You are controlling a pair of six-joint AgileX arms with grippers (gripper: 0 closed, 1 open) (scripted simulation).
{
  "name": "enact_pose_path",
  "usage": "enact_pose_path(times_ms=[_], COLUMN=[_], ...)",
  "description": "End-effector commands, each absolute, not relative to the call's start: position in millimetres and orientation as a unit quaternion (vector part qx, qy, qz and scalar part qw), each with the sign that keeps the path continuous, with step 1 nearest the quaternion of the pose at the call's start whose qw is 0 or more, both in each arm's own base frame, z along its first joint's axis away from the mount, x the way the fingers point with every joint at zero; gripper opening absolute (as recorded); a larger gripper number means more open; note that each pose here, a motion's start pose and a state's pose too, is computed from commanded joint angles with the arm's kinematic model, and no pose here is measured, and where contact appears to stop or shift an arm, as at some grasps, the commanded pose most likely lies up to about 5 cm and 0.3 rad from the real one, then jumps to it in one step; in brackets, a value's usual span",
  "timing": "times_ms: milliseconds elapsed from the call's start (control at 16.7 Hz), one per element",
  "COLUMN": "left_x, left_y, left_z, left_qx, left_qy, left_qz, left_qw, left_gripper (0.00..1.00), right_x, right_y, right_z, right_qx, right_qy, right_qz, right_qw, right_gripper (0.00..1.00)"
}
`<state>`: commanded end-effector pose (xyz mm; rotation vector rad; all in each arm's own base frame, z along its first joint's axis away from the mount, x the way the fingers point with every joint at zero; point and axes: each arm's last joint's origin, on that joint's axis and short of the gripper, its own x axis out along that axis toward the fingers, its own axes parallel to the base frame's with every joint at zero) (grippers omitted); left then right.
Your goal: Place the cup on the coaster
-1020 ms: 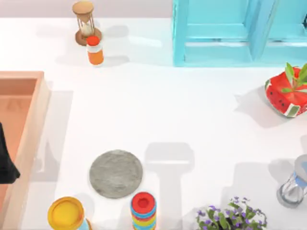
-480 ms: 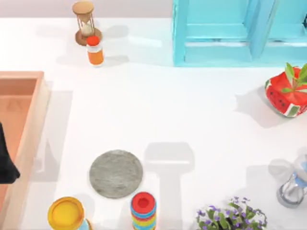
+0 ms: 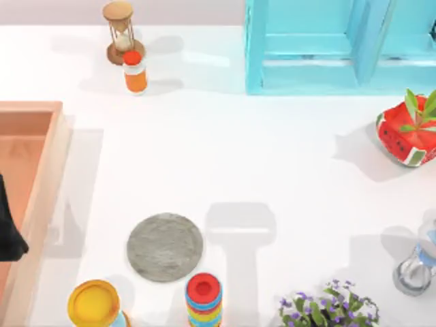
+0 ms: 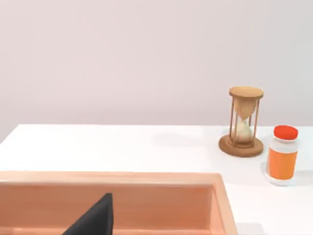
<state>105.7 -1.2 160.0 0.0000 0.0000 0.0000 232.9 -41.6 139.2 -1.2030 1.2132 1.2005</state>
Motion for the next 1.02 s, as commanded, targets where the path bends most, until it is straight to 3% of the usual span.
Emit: enact_pose_path(times_ms=[360,1020], left_x=[105.7,105.7], left_y=[-1.2,-1.2], left_z=[160.0,160.0], left_qx=[0.0,0.0], left_qy=[0.0,0.0], left_qz=[0.0,0.0], left_qw=[1.0,1.0], left_gripper=[1.0,1.0], right_x=[232.9,234.5], right_y=[-41.6,-42.7], right_z=[139.2,141.8], right_qx=[-0.498,-0.498], right_qy=[0.502,0.505], right_qz=[0.497,0.491], right_qw=[0.503,0.507], right_gripper=[0.02,0.0])
